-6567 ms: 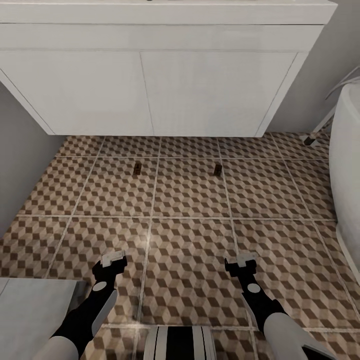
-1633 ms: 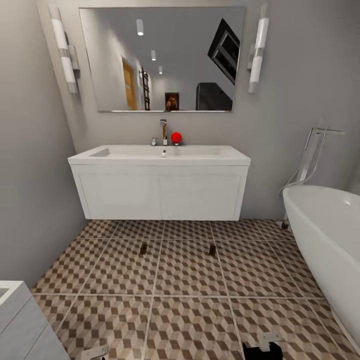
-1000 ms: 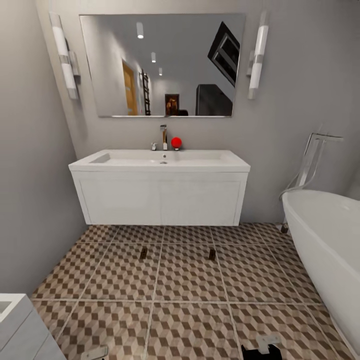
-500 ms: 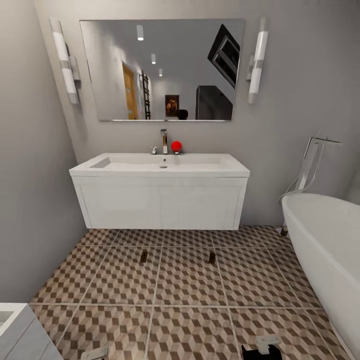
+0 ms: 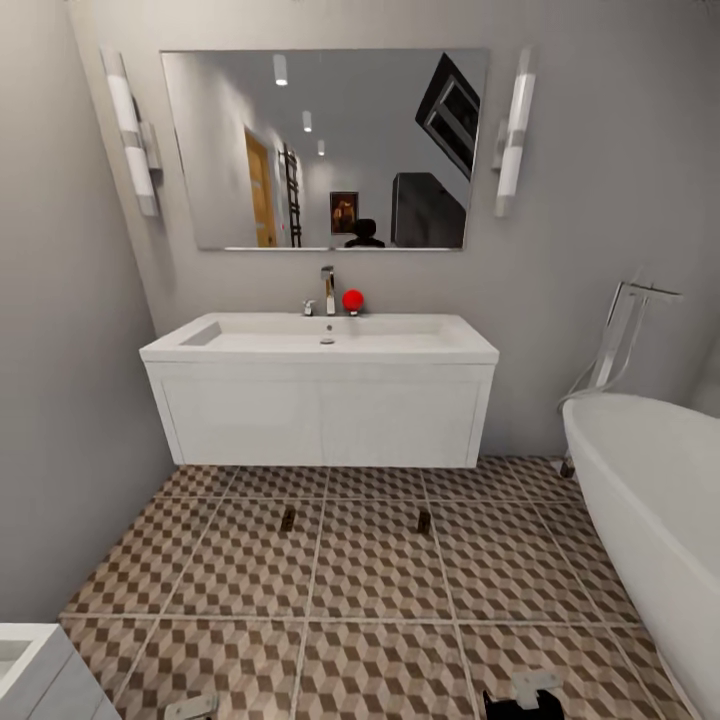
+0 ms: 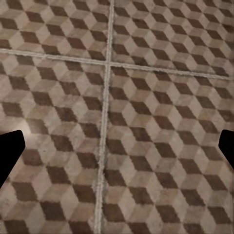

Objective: Take the four mousetraps from the cabinet in the bathroom and place them on the bathroom floor. Make sure all four end up on the same floor surface, and ensure that at least two of them are either under or directly next to the same bathroom sink.

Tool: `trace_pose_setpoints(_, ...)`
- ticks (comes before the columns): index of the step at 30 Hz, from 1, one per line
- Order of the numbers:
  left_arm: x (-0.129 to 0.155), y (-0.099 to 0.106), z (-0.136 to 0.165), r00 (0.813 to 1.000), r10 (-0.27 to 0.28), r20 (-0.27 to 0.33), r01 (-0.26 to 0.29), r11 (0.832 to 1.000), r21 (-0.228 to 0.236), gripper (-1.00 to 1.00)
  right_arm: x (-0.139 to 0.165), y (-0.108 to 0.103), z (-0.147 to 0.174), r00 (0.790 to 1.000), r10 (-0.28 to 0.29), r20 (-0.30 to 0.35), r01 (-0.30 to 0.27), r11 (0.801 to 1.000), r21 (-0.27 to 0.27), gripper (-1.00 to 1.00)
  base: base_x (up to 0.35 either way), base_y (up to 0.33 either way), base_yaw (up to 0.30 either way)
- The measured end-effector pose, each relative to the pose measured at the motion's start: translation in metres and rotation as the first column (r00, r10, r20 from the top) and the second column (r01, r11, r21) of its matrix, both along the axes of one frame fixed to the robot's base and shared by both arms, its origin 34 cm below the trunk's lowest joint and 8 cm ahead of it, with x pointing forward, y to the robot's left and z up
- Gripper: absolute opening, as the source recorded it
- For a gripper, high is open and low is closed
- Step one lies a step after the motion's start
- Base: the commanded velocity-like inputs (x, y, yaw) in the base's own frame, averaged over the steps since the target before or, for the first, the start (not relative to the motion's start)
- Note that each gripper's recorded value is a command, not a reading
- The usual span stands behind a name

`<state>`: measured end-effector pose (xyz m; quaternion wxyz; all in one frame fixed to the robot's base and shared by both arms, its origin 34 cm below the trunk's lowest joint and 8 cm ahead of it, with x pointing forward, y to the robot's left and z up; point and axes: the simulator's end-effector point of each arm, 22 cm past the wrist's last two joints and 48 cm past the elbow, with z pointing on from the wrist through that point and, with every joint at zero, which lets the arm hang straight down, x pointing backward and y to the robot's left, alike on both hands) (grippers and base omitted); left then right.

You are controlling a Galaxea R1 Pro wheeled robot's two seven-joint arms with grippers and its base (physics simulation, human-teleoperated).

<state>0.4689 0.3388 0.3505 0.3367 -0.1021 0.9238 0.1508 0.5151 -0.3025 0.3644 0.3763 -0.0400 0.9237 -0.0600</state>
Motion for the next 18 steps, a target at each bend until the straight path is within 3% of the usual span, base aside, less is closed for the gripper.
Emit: trace_pose_setpoints(18,0.007,-0.011,0.037,1.000,-0.006,-0.002,0.006,1.000,-0.013,1.00,0.007,0.000,0.038,1.000,0.002,-0.001,-0.002,1.000,-0.001,1.00,0.000,0.000,0.000)
